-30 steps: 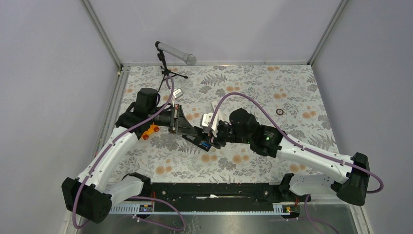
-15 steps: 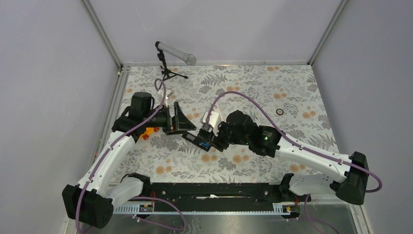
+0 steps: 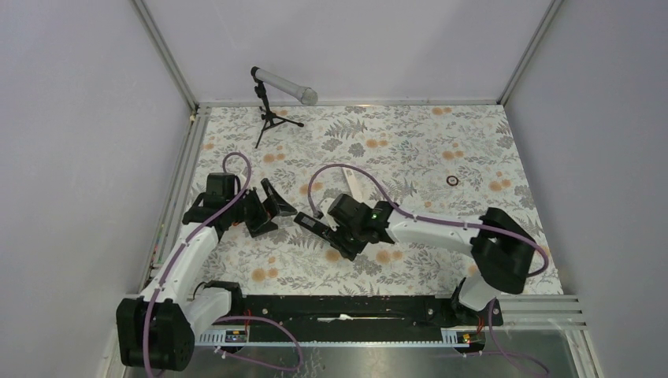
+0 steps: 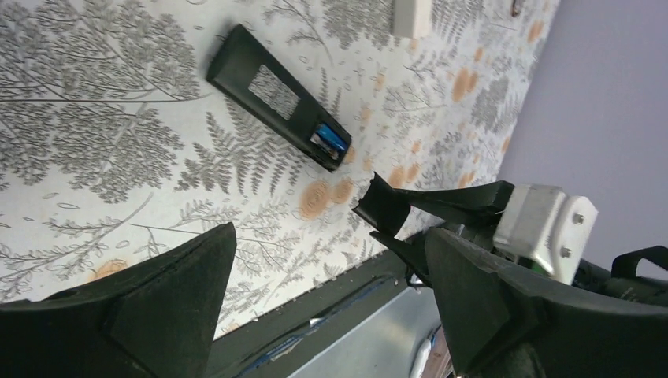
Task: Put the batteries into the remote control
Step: Load the battery cover into the remote control.
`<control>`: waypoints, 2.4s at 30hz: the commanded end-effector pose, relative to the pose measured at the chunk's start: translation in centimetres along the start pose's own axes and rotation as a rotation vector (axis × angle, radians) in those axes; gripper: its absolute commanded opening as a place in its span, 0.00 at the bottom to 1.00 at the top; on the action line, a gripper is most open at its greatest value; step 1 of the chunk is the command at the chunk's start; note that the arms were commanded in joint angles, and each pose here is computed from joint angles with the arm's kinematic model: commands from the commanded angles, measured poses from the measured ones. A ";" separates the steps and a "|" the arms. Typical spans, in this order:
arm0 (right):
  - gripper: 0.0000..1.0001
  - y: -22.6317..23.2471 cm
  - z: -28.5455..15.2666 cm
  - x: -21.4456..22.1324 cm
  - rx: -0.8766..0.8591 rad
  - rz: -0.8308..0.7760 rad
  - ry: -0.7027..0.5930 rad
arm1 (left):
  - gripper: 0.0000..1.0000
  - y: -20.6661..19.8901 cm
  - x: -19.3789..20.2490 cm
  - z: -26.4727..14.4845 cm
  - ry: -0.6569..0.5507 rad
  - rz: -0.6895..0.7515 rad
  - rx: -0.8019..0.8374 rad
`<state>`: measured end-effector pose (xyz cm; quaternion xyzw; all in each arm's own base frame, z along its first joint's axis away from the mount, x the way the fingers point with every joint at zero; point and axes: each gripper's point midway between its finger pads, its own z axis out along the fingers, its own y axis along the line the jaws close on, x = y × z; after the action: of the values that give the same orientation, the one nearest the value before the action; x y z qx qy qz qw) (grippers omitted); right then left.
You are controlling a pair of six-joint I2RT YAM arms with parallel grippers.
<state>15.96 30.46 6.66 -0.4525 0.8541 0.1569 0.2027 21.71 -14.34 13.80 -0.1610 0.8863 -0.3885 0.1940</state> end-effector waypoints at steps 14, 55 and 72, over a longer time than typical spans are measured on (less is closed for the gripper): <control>0.22 -2.9 4.7 -3.7 0.143 -0.021 0.138 | 0.61 5.3 -2.4 1.9 -0.081 0.026 -0.194; 0.27 -3.4 6.0 -3.8 0.071 -0.043 0.175 | 0.63 5.8 -2.5 1.6 -0.073 0.004 -0.195; 0.30 -4.5 6.4 -4.0 0.095 -0.055 0.166 | 0.63 5.8 -2.5 1.7 -0.069 0.003 -0.192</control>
<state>21.57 33.65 2.33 -0.4815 0.8616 0.0796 0.1392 23.29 -10.45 8.45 -0.2011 0.9162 -0.2856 0.1964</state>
